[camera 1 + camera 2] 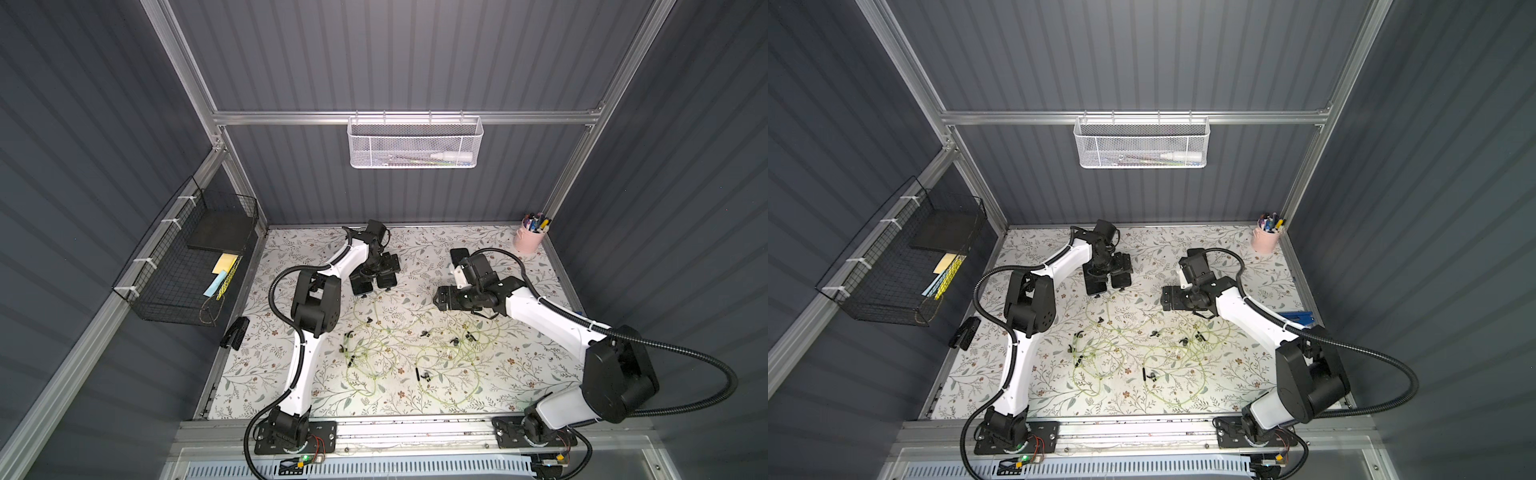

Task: Plug wired earphones into phones
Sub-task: Place the phone at the center of the board, then pick up the wired earphone from the center of the board.

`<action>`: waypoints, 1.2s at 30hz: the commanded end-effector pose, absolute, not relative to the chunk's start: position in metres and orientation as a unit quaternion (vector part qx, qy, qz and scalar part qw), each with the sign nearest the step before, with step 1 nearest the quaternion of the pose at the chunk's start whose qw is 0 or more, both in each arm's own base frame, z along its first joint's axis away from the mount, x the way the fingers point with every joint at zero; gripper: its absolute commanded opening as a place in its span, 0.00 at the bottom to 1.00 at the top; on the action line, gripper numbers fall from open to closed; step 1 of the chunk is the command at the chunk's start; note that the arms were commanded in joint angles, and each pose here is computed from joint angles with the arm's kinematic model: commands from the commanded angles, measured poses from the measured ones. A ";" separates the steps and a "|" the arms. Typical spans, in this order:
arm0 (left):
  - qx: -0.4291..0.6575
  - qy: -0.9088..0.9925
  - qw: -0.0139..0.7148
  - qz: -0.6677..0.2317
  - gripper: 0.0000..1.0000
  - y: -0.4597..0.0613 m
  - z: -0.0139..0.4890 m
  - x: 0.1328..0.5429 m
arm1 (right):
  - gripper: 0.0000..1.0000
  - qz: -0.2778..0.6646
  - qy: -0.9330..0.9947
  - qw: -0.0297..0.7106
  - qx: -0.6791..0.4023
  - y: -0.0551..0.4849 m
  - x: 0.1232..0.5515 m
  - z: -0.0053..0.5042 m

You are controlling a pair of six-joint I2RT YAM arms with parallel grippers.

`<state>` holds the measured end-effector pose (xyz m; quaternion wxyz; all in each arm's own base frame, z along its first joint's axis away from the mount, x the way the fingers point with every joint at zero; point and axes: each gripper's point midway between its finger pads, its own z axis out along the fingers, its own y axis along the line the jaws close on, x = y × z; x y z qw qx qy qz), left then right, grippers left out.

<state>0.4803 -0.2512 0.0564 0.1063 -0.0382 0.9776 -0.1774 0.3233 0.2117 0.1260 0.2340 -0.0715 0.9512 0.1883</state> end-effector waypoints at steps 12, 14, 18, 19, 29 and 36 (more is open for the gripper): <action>0.112 0.977 0.117 -0.141 0.62 -0.170 0.118 0.361 | 0.68 0.191 0.963 0.183 -0.056 0.291 0.305 0.119; 0.129 0.977 0.096 -0.137 0.58 -0.172 0.097 0.350 | 0.68 0.171 0.967 0.179 -0.062 0.284 0.303 0.118; 0.156 0.981 0.049 -0.106 0.52 -0.178 0.072 0.326 | 0.67 0.155 0.970 0.179 -0.054 0.264 0.297 0.117; 0.150 0.983 0.038 -0.095 0.50 -0.175 0.067 0.320 | 0.67 0.155 0.970 0.180 -0.049 0.261 0.297 0.118; 0.119 0.991 0.005 -0.063 0.49 -0.157 0.044 0.279 | 0.67 0.152 0.972 0.174 -0.043 0.244 0.300 0.108; 0.146 0.988 0.016 -0.047 0.43 -0.163 0.034 0.293 | 0.66 0.154 0.972 0.176 -0.041 0.240 0.300 0.104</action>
